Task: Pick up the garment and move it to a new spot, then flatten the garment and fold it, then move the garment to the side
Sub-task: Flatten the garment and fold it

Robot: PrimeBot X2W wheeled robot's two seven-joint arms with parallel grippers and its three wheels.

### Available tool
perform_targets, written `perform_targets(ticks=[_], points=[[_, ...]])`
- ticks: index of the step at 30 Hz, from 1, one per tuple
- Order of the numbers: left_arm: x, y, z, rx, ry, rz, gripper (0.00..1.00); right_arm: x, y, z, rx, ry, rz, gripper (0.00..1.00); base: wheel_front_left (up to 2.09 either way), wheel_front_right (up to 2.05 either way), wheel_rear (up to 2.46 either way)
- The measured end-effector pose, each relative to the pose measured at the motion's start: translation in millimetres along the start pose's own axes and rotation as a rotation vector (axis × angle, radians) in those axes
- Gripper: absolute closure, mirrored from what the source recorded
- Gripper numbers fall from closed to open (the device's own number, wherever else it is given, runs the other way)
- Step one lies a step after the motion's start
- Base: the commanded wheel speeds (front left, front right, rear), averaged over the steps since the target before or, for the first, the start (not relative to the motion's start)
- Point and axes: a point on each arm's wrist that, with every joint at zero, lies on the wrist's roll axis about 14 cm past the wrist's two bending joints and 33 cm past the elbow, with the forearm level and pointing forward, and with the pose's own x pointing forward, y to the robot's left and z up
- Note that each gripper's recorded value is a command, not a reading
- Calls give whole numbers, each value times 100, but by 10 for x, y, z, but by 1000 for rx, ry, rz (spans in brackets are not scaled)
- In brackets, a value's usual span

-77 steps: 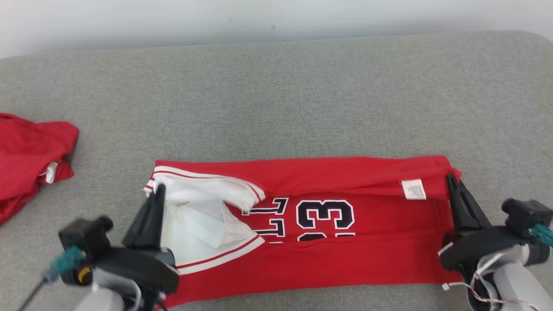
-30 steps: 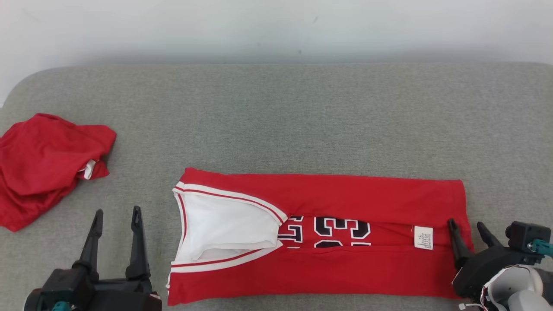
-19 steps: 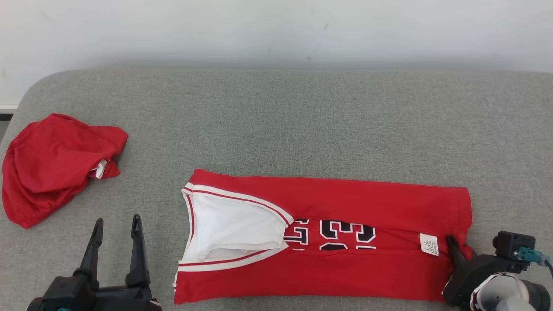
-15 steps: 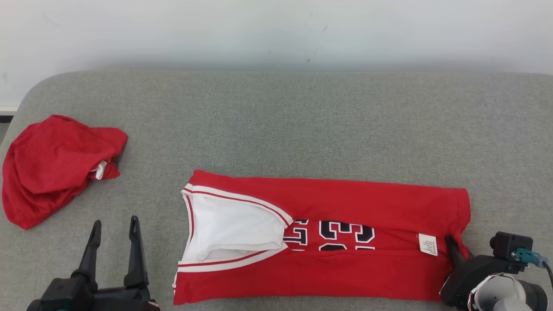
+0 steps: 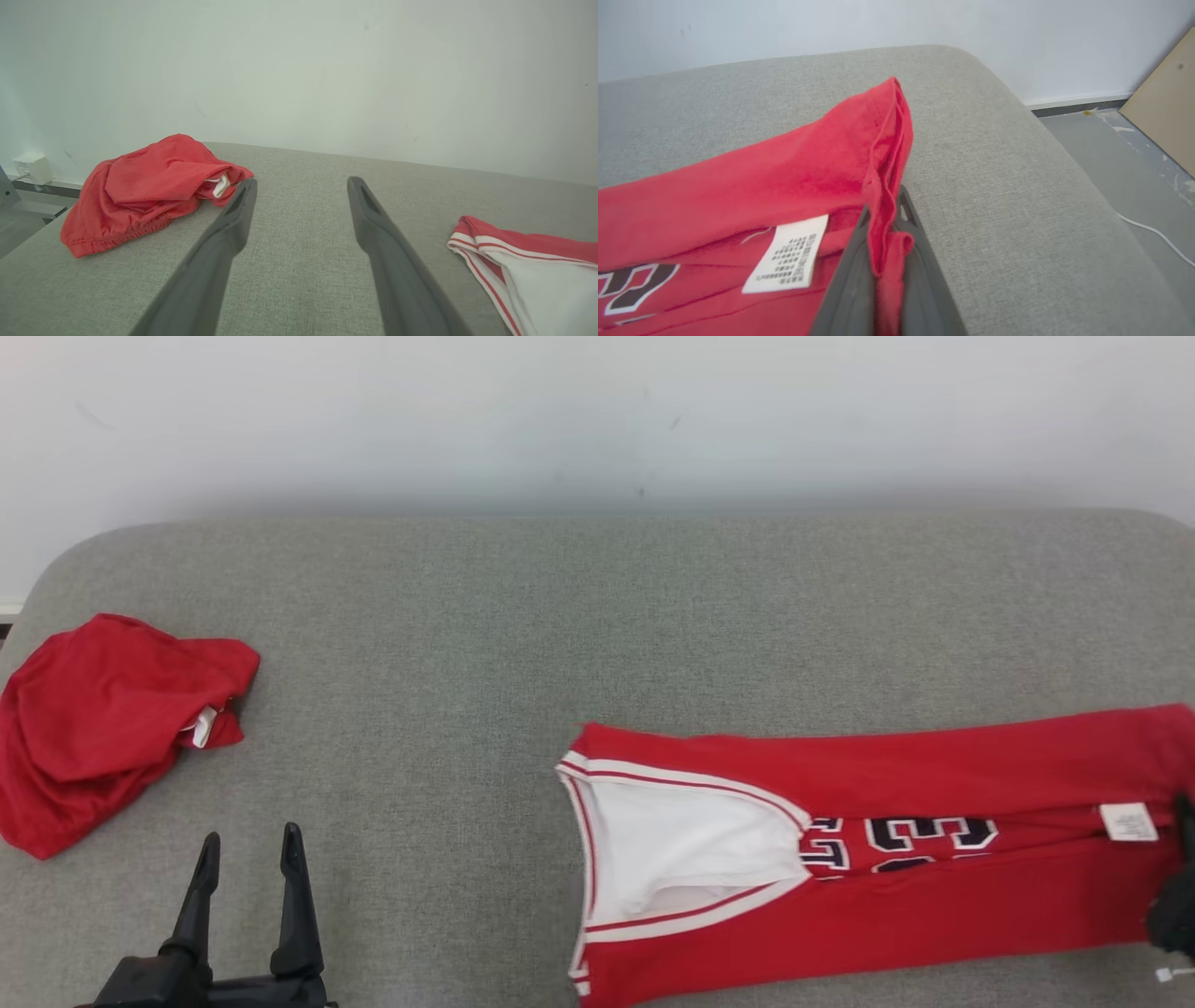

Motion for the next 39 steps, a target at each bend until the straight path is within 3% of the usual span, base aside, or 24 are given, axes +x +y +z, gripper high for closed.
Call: perform_targets(ticks=[3, 8, 23, 39], points=[[5, -9, 14, -2, -5, -2, 0, -7, -60, 192, 1, -51, -8, 100, 0, 0, 0], [-2, -30, -16, -12, 3, -5, 0, -39, 205, 354, 16, -108, 53, 100, 0, 0, 0], [-13, -34, -13, -7, 2, -11, 0, -364, 1825, 415, 57, -148, 427, 100, 0, 0, 0], [-108, 161, 4, 2, 4, 41, 0, -593, 2964, 189, 105, -67, 692, 100, 0, 0, 0]])
